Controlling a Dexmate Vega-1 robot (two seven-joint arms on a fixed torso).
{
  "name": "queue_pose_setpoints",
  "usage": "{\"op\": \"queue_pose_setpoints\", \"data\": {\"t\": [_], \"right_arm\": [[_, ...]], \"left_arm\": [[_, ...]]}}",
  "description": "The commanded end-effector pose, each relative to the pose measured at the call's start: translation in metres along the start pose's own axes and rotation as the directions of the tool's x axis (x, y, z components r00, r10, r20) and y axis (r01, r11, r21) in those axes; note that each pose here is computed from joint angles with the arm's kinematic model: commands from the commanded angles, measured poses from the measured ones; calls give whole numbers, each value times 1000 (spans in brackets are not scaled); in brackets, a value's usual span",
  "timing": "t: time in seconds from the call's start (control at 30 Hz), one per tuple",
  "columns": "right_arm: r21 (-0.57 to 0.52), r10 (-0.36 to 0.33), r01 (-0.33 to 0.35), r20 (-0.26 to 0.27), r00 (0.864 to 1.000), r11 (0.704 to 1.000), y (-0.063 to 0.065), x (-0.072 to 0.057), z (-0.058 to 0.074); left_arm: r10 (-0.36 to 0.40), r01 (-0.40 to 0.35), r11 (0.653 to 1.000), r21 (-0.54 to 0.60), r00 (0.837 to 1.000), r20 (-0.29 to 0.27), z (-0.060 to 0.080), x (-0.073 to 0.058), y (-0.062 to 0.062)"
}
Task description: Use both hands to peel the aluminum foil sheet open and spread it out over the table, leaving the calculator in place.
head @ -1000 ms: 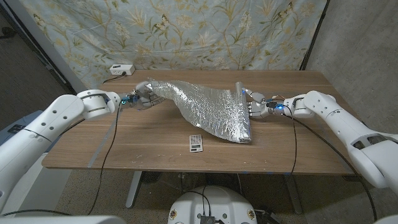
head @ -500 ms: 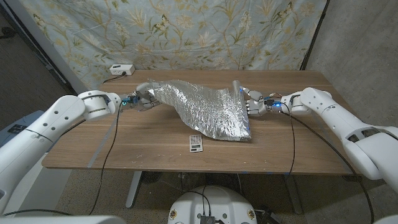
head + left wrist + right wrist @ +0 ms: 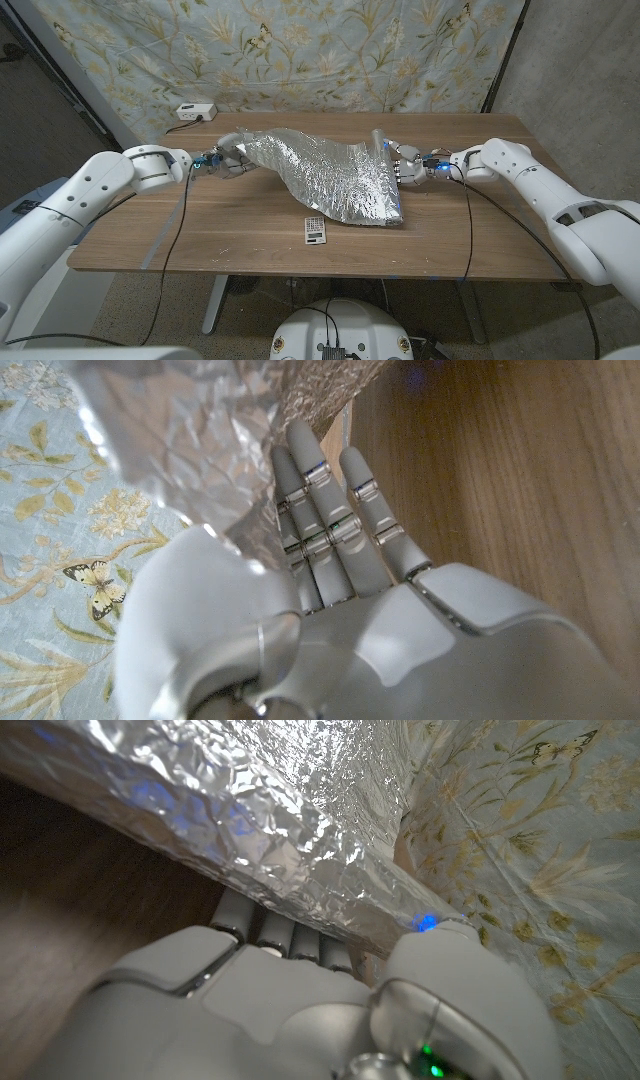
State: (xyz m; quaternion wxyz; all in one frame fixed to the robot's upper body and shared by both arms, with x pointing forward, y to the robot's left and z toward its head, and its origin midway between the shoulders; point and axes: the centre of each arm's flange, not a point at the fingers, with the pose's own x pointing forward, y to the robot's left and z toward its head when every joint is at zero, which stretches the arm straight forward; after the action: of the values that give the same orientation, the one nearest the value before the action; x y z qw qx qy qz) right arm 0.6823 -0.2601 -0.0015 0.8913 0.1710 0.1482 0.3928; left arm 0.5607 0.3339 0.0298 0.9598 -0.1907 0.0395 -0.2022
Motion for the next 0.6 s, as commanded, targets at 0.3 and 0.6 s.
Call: {"op": "queue_pose_setpoints", "data": {"t": [0.3, 0.6], "right_arm": [[-14, -9, 9, 6, 1000, 1000, 2, -4, 4], [-25, -11, 11, 5, 1000, 1000, 2, -7, 6]], "left_arm": [[-60, 60, 998, -22, 998, -6, -3, 1, 3], [-82, 82, 996, -25, 997, 1, -11, -2, 3]]}}
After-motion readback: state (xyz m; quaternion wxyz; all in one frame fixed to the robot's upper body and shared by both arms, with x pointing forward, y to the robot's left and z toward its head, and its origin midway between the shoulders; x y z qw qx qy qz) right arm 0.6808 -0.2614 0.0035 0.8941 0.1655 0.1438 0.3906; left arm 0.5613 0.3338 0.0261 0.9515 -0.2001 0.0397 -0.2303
